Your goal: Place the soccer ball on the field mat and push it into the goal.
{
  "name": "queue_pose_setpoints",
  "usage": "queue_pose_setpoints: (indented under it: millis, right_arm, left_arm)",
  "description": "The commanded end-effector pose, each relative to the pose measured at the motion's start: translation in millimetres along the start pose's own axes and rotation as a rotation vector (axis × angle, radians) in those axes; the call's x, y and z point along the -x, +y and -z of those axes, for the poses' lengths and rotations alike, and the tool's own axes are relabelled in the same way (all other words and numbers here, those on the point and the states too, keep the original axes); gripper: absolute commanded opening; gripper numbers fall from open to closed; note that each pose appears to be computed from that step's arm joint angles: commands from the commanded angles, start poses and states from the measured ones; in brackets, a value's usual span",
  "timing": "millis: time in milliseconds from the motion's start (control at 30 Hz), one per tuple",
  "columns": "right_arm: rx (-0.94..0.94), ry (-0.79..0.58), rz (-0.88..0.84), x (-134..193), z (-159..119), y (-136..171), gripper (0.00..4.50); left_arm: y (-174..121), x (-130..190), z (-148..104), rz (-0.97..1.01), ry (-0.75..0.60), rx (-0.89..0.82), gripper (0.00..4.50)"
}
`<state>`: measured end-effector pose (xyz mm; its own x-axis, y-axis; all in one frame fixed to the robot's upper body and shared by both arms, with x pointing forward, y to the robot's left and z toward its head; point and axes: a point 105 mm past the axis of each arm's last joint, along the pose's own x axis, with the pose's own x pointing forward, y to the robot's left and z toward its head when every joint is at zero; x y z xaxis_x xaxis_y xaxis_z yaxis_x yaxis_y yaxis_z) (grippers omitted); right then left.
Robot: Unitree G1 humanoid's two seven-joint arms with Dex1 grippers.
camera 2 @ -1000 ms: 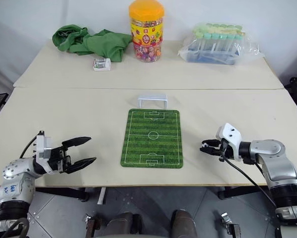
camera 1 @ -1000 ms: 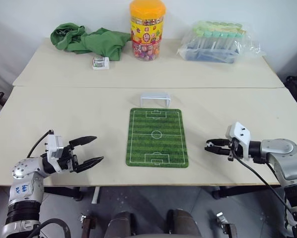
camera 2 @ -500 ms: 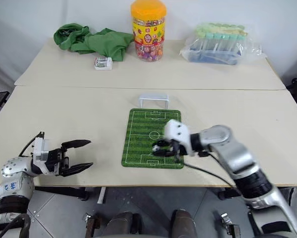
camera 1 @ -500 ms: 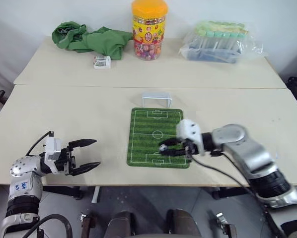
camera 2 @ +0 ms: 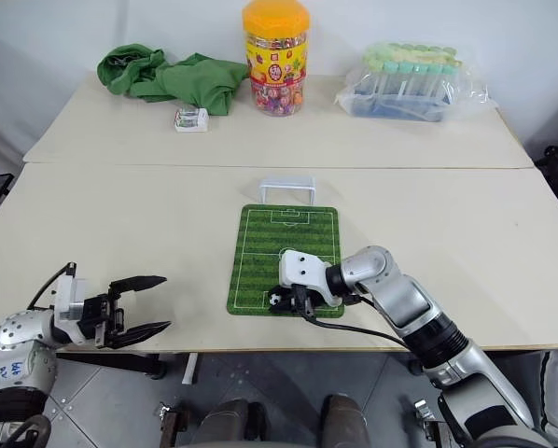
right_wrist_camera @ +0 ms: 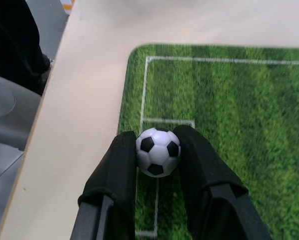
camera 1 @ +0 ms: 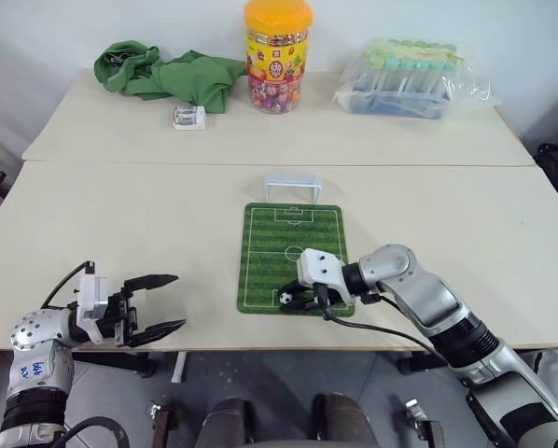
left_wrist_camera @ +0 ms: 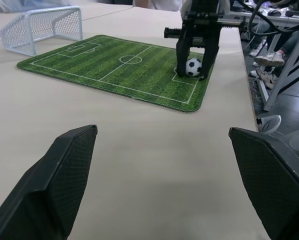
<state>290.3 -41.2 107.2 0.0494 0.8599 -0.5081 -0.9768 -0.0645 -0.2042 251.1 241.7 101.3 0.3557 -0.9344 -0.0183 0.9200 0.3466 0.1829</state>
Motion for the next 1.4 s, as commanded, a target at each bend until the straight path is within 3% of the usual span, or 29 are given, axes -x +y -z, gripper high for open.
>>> queue_pose_setpoints:
  millis: [33,233,433,700,967,1067,1300,1400]
  right_arm:
    - [0.018,-0.012,0.012,7,-1,-4,0.84]
    - [0.015,-0.010,-0.005,8,3,-1,0.84]
    - [0.017,-0.017,0.001,9,2,-1,2.80]
    - [0.047,-0.036,-0.014,11,-8,1,2.80]
    - [0.118,-0.108,-0.009,24,-48,12,2.80]
    - [0.133,-0.087,-0.014,28,-46,21,2.20]
    - [0.111,-0.041,-0.081,20,-29,40,0.03]
    - [0.085,-0.052,-0.080,12,-26,37,0.01]
  left_arm:
    - [0,4,-11,0.013,-0.019,-0.039,4.50]
    - [3,2,-12,0.008,-0.024,-0.045,4.50]
    - [6,0,-13,0.004,-0.028,-0.049,4.50]
    - [7,-2,-15,0.006,-0.036,-0.053,4.50]
    - [3,7,-20,0.005,-0.046,-0.047,4.50]
    - [-3,20,-20,-0.009,-0.021,-0.030,4.50]
    - [-13,47,-25,-0.053,0.030,-0.025,4.50]
    - [-10,55,-37,-0.125,-0.017,-0.048,4.50]
